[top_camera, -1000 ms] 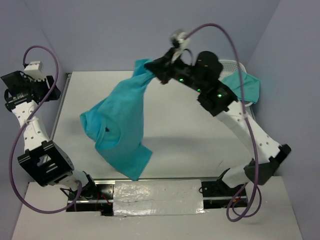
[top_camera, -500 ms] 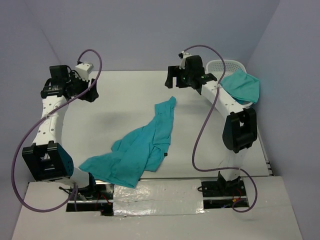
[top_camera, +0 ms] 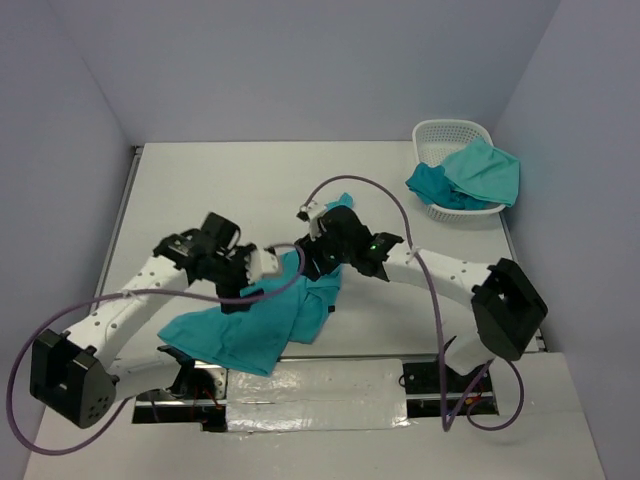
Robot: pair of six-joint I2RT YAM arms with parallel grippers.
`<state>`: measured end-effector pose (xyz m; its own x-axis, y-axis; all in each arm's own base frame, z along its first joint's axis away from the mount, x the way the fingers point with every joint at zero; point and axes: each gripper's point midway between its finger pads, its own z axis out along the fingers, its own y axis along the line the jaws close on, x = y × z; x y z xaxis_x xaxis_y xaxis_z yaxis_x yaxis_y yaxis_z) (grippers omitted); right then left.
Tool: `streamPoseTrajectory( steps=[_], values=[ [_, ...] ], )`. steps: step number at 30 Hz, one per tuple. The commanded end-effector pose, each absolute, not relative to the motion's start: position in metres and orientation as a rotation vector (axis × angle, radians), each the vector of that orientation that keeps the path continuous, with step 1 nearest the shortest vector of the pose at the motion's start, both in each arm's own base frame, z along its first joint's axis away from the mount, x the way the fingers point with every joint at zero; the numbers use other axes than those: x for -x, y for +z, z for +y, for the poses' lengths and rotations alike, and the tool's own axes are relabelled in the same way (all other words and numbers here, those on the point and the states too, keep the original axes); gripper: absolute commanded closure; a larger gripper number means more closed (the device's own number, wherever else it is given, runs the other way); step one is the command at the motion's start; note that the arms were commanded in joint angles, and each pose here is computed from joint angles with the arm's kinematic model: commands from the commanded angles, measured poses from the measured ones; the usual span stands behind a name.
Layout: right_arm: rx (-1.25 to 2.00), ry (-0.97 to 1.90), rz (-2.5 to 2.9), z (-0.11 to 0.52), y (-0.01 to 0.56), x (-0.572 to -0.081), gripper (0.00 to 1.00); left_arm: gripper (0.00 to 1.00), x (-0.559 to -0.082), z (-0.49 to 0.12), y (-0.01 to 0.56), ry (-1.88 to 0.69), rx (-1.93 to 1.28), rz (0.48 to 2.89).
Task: Fold and stack the t-shirts
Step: Flatten out the tshirt
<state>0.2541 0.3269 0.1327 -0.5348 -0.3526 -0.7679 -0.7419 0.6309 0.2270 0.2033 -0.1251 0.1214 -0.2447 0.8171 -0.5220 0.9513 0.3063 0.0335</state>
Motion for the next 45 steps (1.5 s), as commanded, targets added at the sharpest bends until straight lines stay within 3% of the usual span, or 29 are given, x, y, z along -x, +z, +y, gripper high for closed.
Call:
streamPoseTrajectory(
  steps=[1, 7, 12, 15, 16, 17, 18, 19, 22, 26, 27, 32, 38, 40, 41, 42, 44, 45],
  values=[
    [0.579, 0.745, 2.226, 0.327, 0.110, -0.275, 0.31, 0.08, -0.173, -0.147, 0.101, -0.455, -1.710, 2.083],
    [0.469, 0.645, 2.368, 0.324, 0.055, -0.287, 0.22, 0.01, -0.150, -0.148, 0.047, -0.387, -1.912, 1.978],
    [0.441, 0.574, 2.490, 0.313, 0.014, -0.276, 0.21, 0.06, -0.142, -0.144, 0.014, -0.302, -1.945, 1.987],
    [0.399, 0.524, 2.542, 0.299, -0.001, -0.269, 0.32, 0.27, -0.148, -0.153, 0.007, -0.254, -1.941, 1.942],
    [0.400, 0.516, 2.552, 0.294, -0.006, -0.264, 0.49, 0.41, -0.150, -0.157, 0.006, -0.238, -1.937, 1.930],
    [0.394, 0.525, 2.540, 0.292, 0.000, -0.263, 0.58, 0.49, -0.153, -0.157, 0.007, -0.225, -1.937, 1.928],
    [0.395, 0.529, 2.533, 0.291, 0.003, -0.262, 0.68, 0.70, -0.159, -0.154, 0.008, -0.176, -1.922, 1.935],
    [0.399, 0.528, 2.533, 0.287, 0.004, -0.258, 0.85, 1.00, -0.165, -0.152, 0.010, -0.136, -1.892, 1.949],
    [0.401, 0.568, 2.502, 0.278, 0.026, -0.259, 1.00, 1.00, -0.188, -0.140, 0.029, -0.075, -1.793, 1.991],
    [0.420, 0.672, 2.352, 0.264, 0.092, -0.259, 1.00, 1.00, -0.211, -0.119, 0.099, -0.202, -1.575, 2.084],
    [0.437, 0.697, 2.323, 0.262, 0.106, -0.256, 1.00, 1.00, -0.222, -0.122, 0.135, -0.211, -1.550, 2.012],
    [0.625, 0.857, 2.142, 0.250, 0.218, -0.206, 1.00, 1.00, -0.189, -0.134, 0.240, -0.348, -1.610, 1.736],
    [0.738, 1.157, 1.936, 0.254, 0.316, -0.151, 1.00, 1.00, -0.193, -0.167, 0.312, -0.630, -1.404, 1.703],
    [0.758, 1.223, 1.913, 0.260, 0.337, -0.147, 1.00, 1.00, -0.224, -0.157, 0.310, -0.821, -1.218, 1.866],
    [0.727, 1.246, 1.927, 0.261, 0.341, -0.150, 1.00, 1.00, -0.232, -0.163, 0.333, -0.972, -1.152, 1.812],
    [0.698, 1.258, 1.921, 0.263, 0.346, -0.158, 1.00, 1.00, -0.272, -0.146, 0.312, -1.063, -1.001, 1.941],
    [0.570, 1.303, 1.980, 0.260, 0.338, -0.193, 1.00, 1.00, -0.308, -0.133, 0.309, -1.131, -0.878, 2.017],
    [0.437, 1.363, 2.008, 0.260, 0.338, -0.212, 1.00, 0.97, -0.339, -0.123, 0.277, -1.192, -0.803, 2.112]
  ],
)
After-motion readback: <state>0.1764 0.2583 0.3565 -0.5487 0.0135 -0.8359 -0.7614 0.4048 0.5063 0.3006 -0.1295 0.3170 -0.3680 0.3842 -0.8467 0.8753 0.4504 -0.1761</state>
